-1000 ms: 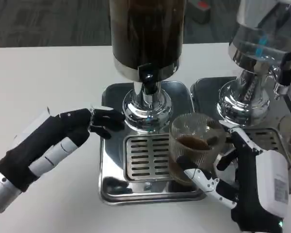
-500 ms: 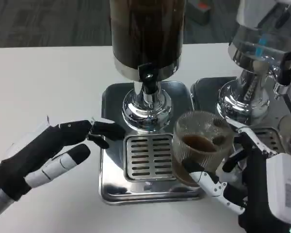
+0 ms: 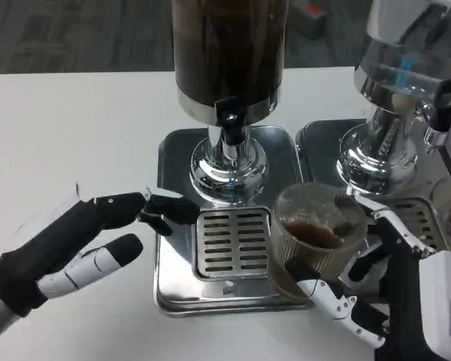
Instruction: Grasp the cup under the faucet to collect the drink, then remove the cup.
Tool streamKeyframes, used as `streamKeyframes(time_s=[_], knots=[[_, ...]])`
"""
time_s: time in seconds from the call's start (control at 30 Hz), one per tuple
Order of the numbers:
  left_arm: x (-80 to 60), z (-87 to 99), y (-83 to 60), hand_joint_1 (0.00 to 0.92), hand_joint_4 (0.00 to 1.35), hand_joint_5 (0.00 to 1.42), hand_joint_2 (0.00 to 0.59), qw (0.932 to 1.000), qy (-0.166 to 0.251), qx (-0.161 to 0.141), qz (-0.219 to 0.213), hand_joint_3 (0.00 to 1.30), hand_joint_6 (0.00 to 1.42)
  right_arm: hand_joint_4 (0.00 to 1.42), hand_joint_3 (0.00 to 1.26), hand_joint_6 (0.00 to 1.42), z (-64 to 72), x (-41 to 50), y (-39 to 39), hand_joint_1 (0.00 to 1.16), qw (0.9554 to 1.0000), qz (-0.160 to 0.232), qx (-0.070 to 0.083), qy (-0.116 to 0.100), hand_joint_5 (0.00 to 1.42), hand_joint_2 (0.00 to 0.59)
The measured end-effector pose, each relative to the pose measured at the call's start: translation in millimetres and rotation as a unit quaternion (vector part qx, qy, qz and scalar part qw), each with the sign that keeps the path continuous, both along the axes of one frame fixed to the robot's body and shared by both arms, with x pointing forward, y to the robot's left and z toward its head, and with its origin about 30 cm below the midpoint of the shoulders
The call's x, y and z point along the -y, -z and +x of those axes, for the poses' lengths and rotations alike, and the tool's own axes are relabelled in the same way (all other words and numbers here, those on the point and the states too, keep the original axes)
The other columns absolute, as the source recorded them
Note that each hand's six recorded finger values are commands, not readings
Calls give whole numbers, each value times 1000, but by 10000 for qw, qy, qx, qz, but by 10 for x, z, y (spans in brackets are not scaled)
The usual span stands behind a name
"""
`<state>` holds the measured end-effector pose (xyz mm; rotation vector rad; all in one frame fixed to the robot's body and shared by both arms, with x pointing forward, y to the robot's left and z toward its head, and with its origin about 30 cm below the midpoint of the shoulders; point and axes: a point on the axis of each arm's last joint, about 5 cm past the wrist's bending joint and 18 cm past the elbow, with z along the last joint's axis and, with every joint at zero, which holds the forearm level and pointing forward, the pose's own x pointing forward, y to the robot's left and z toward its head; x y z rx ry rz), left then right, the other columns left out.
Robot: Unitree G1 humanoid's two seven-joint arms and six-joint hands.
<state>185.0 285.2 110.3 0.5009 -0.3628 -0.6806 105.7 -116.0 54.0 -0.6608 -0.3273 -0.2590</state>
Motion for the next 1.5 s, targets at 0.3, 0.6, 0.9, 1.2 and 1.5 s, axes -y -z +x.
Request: streamKeyframes(time_s=[0.3,0.6,0.9,1.2,1.5], knots=[[-34,-62,-42,0,368,341,137,9998,111,118,65,399,468,771,660,1356,-62,-7,-42,596,10000,67,59,-36,998,194],[-44,-145,-107,0,328,295,136,9969,377,574,383,392,447,771,677,1356,-139,-5,-63,661,9999,104,27,-18,998,162],[-117,-218,-184,0,228,200,138,9860,613,1188,993,345,374,771,670,1371,-195,-4,-86,735,9999,139,35,-34,999,156],[-210,-266,-204,0,161,122,135,9797,642,1415,1265,308,332,771,677,1373,-231,-4,-95,796,9999,100,35,-55,1003,135],[-225,-235,-221,0,139,105,125,9778,661,1458,1352,286,321,761,670,1401,-232,-8,-91,799,9999,80,32,-61,1015,135]])
